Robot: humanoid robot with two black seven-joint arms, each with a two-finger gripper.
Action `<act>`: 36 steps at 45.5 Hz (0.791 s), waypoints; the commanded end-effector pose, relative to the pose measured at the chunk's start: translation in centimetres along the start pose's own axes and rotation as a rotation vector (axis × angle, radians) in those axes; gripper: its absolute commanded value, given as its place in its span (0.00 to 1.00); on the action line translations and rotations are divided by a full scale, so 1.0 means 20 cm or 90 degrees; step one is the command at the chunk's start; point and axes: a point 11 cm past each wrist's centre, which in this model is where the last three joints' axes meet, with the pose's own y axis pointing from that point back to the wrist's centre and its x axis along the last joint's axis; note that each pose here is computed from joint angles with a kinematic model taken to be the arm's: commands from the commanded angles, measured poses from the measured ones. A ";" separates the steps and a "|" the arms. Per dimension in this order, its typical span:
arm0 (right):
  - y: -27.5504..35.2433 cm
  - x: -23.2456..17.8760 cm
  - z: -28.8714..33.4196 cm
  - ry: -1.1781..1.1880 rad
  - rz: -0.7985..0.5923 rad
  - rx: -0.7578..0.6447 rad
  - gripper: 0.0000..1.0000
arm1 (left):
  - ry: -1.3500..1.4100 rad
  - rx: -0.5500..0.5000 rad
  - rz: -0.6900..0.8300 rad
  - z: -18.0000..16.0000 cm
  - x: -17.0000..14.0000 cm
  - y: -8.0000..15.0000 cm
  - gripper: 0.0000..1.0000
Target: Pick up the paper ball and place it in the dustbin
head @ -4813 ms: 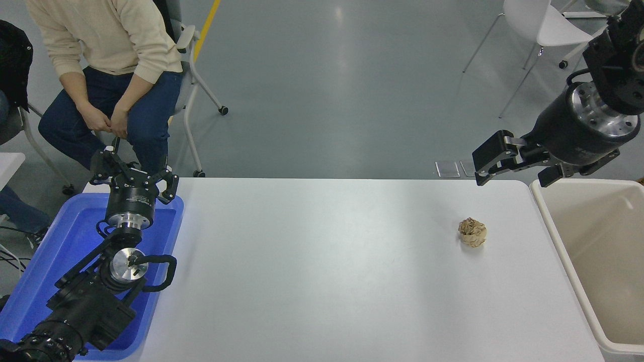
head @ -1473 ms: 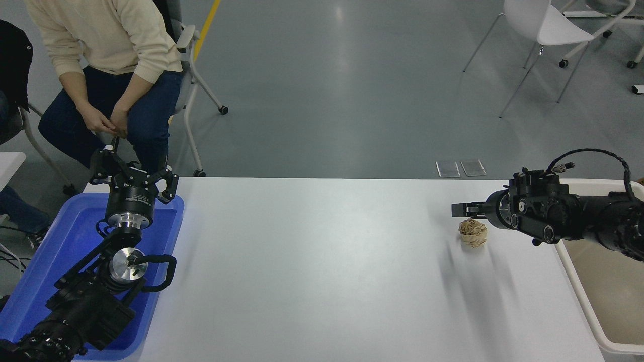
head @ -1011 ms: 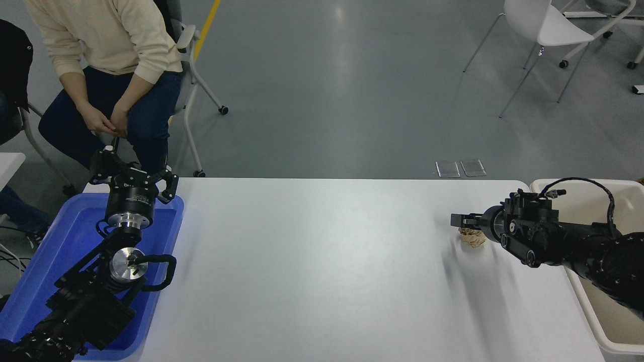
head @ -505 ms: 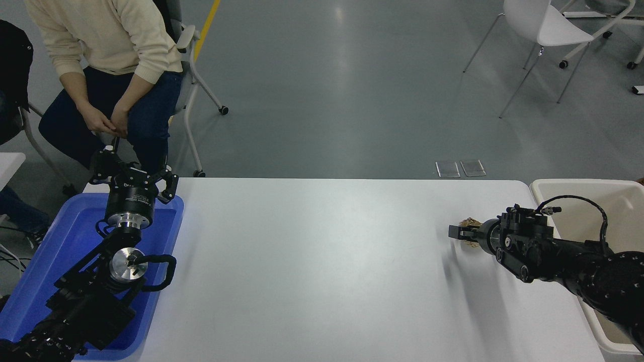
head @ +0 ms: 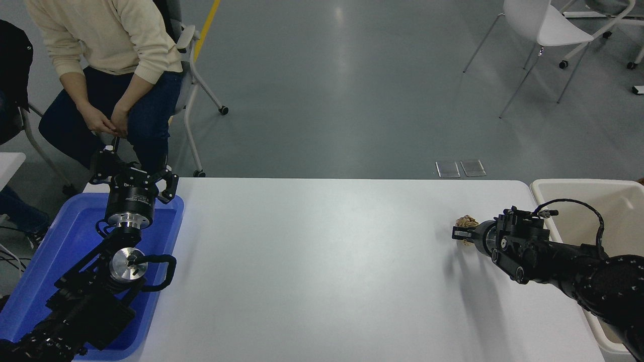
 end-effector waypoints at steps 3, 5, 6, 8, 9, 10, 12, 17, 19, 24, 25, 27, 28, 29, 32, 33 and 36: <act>0.01 0.04 0.01 -0.005 0.003 0.002 0.16 | 0.000 0.000 0.000 0.00 0.00 0.00 0.99; 0.02 0.08 0.02 -0.006 0.008 0.005 0.16 | 0.000 0.000 0.000 0.00 0.00 0.00 0.99; 0.03 0.09 0.01 -0.004 0.007 0.009 0.16 | 0.000 0.000 0.000 0.00 0.00 0.00 0.99; 0.04 0.11 -0.06 0.008 0.000 0.033 0.16 | 0.000 0.000 0.000 0.00 0.00 0.00 0.99; 0.05 0.10 -0.09 0.019 -0.010 0.044 0.16 | 0.000 0.000 0.000 0.00 0.00 0.00 0.99; 0.06 0.10 -0.11 0.034 -0.016 0.054 0.17 | 0.000 0.000 -0.002 0.00 0.00 0.00 0.99; 0.11 0.17 -0.10 0.060 -0.016 0.060 0.17 | -0.001 0.001 0.000 0.00 0.00 0.00 0.99; 0.24 0.30 -0.04 0.101 -0.023 0.073 0.18 | -0.001 0.001 -0.001 0.00 0.00 0.00 0.99; 0.30 0.34 -0.04 0.124 -0.027 0.076 0.18 | -0.001 0.002 -0.001 0.00 0.00 0.00 0.99; 0.47 0.49 -0.01 0.192 -0.029 0.063 0.20 | -0.001 0.003 -0.002 0.00 0.00 0.00 0.99; 0.50 0.50 0.00 0.203 -0.033 0.062 0.21 | -0.001 0.003 -0.002 0.00 0.00 0.00 0.99; 0.58 0.55 0.01 0.219 -0.036 0.061 0.22 | -0.001 0.003 -0.002 0.00 0.00 0.00 0.99; 0.62 0.56 0.01 0.225 -0.038 0.061 0.23 | -0.001 0.003 -0.002 0.00 0.00 0.00 0.99; 0.66 0.58 0.02 0.231 -0.044 0.060 0.23 | -0.001 0.003 -0.002 0.00 0.00 0.00 0.99; 0.79 0.64 0.04 0.245 -0.047 0.051 0.23 | -0.001 0.003 -0.002 0.00 0.00 0.00 0.99; 0.85 0.66 0.05 0.251 -0.049 0.048 0.23 | -0.002 0.003 -0.001 -0.01 0.00 0.00 0.99; 0.98 0.71 0.04 0.267 -0.061 0.048 0.23 | -0.002 0.003 -0.001 -0.01 0.00 0.00 0.99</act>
